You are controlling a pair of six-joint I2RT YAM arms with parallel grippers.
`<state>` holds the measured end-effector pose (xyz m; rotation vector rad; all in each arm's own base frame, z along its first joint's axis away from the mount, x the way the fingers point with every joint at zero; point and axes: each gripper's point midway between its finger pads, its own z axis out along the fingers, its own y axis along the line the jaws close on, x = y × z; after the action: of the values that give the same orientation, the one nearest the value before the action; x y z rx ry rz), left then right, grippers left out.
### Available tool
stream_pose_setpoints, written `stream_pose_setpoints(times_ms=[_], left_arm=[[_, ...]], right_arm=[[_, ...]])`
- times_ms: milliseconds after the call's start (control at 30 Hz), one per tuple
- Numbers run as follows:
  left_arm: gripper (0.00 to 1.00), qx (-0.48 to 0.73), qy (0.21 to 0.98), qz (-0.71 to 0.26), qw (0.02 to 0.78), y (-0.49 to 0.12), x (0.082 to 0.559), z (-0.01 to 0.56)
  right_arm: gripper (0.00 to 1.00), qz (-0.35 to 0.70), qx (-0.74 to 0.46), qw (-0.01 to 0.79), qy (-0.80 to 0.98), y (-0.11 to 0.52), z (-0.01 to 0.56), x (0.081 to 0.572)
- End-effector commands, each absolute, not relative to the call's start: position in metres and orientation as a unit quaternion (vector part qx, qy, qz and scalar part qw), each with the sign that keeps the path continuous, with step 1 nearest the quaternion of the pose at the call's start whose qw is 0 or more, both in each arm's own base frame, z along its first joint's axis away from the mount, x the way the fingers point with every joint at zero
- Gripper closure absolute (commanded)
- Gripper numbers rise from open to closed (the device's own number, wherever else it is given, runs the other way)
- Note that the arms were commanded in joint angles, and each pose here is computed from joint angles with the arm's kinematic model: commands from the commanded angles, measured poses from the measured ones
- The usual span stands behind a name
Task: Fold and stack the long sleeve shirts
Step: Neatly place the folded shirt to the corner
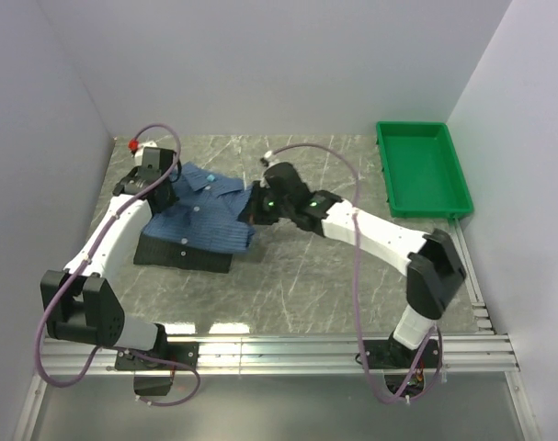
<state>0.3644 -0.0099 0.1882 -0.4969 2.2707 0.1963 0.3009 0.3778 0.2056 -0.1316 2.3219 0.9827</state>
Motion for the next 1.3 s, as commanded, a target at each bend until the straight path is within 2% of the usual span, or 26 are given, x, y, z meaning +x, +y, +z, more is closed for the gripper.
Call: stream_pose_setpoints(times_ms=[0,167,467,1133,1233,1267], left_arm=[[1.00,-0.227,0.874,0.143,0.406,0.035,0.361,0.187],[0.99,-0.273,0.861,0.177,0.392,0.065,0.356,0.166],[0.99,-0.318,0.841,0.177,0.400,0.097,0.355,0.148],[0.97,-0.318,0.867,0.181,0.338,0.097,0.358,0.093],[0.91,-0.320,0.871,0.181,0.325,0.096,0.357,0.085],[0.87,-0.320,0.871,0.181,0.325,0.096,0.357,0.086]], right_arm=[[1.00,0.397,-0.045,0.316,0.861,0.412,0.221,0.303],[1.00,0.390,-0.068,0.311,0.864,0.447,0.196,0.301],[1.00,0.365,-0.091,0.327,0.867,0.476,0.160,0.306],[1.00,0.293,-0.108,0.326,0.892,0.469,0.095,0.318],[0.96,0.280,-0.105,0.312,0.902,0.468,0.083,0.319],[0.87,0.277,-0.104,0.309,0.904,0.468,0.079,0.319]])
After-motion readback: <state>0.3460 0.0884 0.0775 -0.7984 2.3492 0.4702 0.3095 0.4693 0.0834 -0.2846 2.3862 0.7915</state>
